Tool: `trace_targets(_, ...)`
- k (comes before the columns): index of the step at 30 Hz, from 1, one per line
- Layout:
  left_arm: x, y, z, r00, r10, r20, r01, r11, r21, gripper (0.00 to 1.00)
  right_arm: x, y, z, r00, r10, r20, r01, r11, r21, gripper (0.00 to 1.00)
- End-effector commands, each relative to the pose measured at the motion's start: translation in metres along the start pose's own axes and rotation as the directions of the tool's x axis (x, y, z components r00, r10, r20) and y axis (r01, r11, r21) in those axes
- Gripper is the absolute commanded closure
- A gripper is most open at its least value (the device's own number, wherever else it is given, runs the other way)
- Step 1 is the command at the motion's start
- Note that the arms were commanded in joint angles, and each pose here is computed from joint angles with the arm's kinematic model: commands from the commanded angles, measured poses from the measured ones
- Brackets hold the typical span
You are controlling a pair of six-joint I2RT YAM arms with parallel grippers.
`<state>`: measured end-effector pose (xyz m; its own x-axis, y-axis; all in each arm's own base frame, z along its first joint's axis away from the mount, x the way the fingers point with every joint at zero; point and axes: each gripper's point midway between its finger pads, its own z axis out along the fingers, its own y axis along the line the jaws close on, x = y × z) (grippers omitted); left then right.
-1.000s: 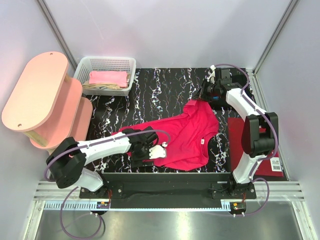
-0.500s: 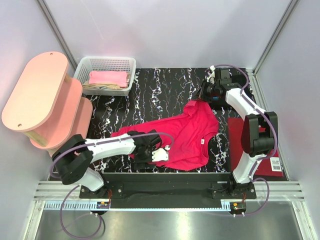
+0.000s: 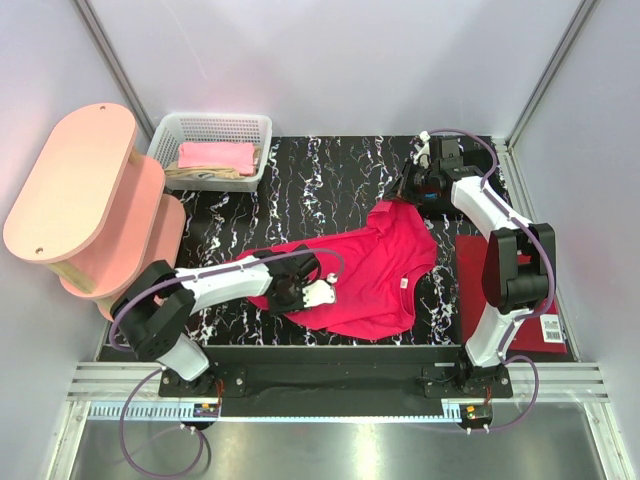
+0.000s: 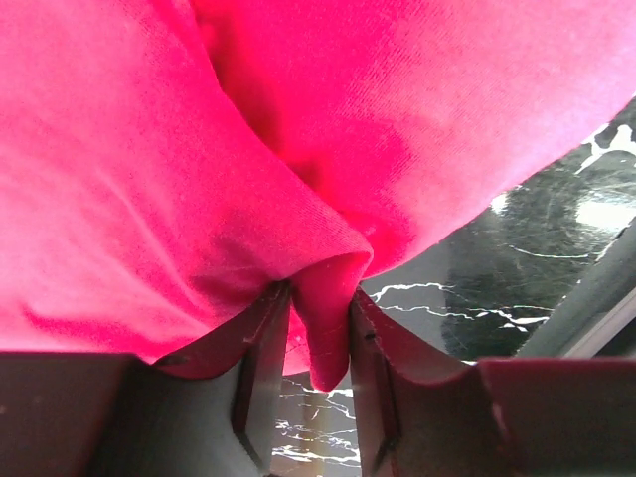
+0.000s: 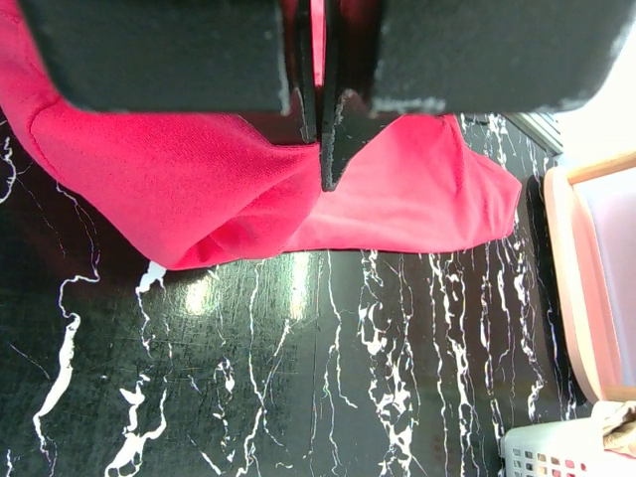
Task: Fold and stack the t-shirts
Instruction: Flatten out the tshirt
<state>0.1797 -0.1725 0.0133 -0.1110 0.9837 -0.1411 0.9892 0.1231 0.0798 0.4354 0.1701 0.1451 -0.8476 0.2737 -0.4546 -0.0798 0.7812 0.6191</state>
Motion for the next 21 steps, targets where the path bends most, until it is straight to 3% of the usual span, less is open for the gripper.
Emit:
trace_targets(1, 0.002, 0.006, -0.009, 1.0, 0.003, 0.007, -0.003, 1.0, -0.023, 0.69, -0.018, 0.026, -0.017, 0.997, -0.045, 0.064, 0.049, 0.997, -0.065, 1.0)
trace_targets(6, 0.01, 0.011, -0.03, 1.0, 0.0, -0.001, 0.0, 0.998, -0.062, 0.79, -0.018, 0.029, -0.019, 0.997, -0.047, 0.067, 0.052, 0.996, -0.074, 1.0)
trace_targets(11, 0.007, 0.019, -0.057, 1.0, -0.009, 0.03, 0.012, 0.994, -0.109, 1.0, -0.019, 0.035, -0.025, 0.996, -0.05, 0.073, 0.056, 0.994, -0.091, 1.0)
trace_targets(16, 0.007, 0.036, -0.089, 0.999, -0.012, 0.036, 0.019, 0.981, -0.194, 1.0, -0.021, 0.043, -0.033, 0.995, -0.054, 0.085, 0.064, 0.992, -0.111, 1.0)
trace_targets(21, 0.01, 0.065, -0.136, 0.998, -0.025, 0.049, 0.04, 0.944, -0.326, 1.0, -0.03, 0.071, -0.068, 0.984, -0.098, 0.148, 0.12, 0.982, -0.146, 1.0)
